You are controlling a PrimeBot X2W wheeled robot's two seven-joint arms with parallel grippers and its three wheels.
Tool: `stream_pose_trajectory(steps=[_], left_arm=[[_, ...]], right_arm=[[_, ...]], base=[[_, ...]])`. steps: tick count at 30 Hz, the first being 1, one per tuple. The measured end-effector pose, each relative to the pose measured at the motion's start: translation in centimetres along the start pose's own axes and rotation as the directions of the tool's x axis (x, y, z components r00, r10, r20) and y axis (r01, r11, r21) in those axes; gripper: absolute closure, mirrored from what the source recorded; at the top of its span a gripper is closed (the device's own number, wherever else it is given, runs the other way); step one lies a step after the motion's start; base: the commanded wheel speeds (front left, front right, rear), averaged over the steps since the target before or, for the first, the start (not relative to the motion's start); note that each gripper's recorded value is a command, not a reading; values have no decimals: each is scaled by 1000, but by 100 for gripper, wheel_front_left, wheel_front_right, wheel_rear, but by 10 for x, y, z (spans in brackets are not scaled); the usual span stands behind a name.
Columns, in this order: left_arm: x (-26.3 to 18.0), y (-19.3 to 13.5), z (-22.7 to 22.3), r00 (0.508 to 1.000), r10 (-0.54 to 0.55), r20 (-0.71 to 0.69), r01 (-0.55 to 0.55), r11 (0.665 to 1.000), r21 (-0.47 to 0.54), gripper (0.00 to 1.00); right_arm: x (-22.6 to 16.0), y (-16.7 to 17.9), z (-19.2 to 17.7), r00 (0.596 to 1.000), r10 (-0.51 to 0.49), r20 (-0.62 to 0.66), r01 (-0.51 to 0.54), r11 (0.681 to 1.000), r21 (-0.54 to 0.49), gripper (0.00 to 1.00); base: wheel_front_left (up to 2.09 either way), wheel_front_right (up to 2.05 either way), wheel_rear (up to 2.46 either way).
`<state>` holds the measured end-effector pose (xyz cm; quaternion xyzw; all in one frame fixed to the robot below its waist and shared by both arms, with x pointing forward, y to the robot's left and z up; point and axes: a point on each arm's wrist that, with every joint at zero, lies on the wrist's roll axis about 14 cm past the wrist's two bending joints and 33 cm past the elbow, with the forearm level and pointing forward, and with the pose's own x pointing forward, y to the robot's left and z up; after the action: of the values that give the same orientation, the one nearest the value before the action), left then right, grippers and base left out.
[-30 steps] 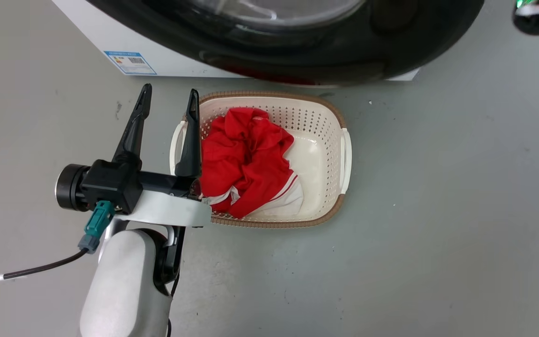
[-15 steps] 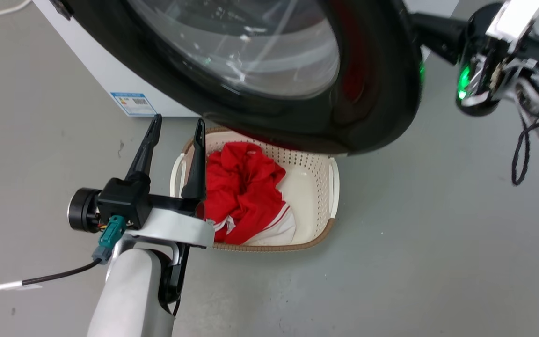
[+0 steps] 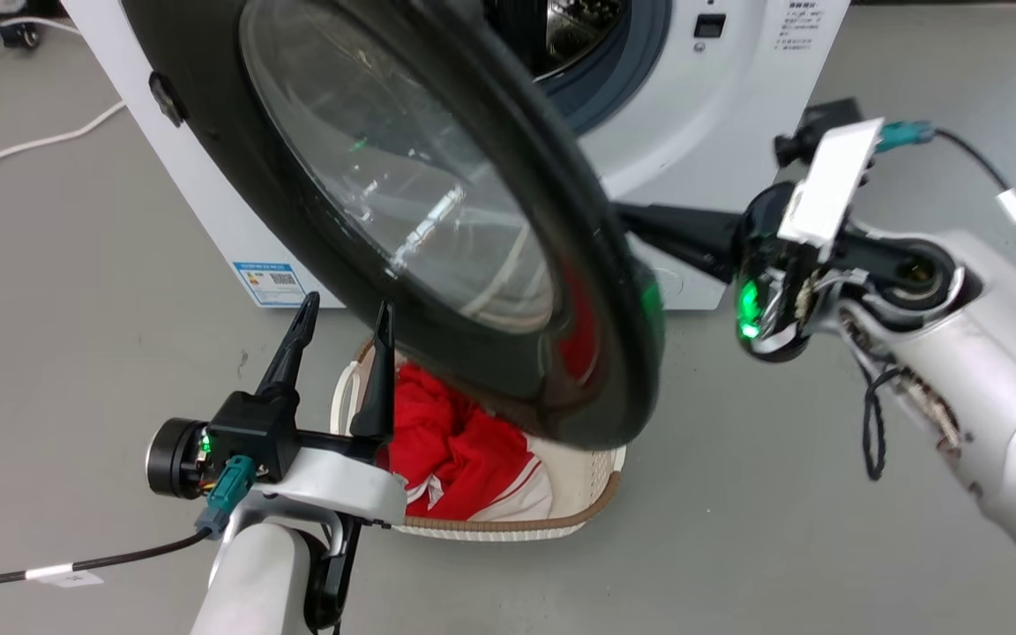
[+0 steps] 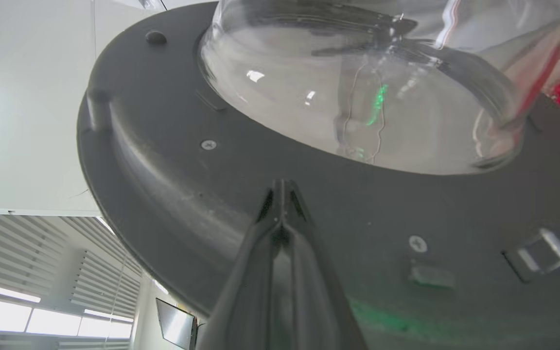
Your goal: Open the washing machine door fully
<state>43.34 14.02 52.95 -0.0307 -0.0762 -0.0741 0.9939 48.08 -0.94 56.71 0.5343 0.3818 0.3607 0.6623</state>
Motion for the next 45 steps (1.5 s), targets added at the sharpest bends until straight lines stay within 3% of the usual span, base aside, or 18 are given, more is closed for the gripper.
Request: stream_pose_trajectory(steps=[15,24,29,34,38,45], left_arm=[[-19,1,13,1000,15,19,-15,1000,-3,0],[-23,4,15,999,27,24,-27,1000,-9,0],[-27,3,11,999,35,12,-35,999,-17,0],[-27,4,11,999,39,10,-39,999,-23,0],[-29,3,10,999,40,7,-39,999,-24,0],[-33,3,10,999,42,4,-42,999,-27,0]], right_arm=[[19,21,-84,985,87,-150,-85,996,22,100],[25,31,-103,981,121,-152,-120,993,19,100],[23,39,-86,988,154,-9,-154,988,-20,100],[-1,32,-51,964,165,208,-160,986,-40,100],[-33,22,-27,910,164,381,-163,986,-36,100],[-98,-9,3,757,102,645,-74,995,-70,100]], base=[[0,0,0],[0,0,0],[0,0,0],[0,0,0],[0,0,0],[0,0,0]])
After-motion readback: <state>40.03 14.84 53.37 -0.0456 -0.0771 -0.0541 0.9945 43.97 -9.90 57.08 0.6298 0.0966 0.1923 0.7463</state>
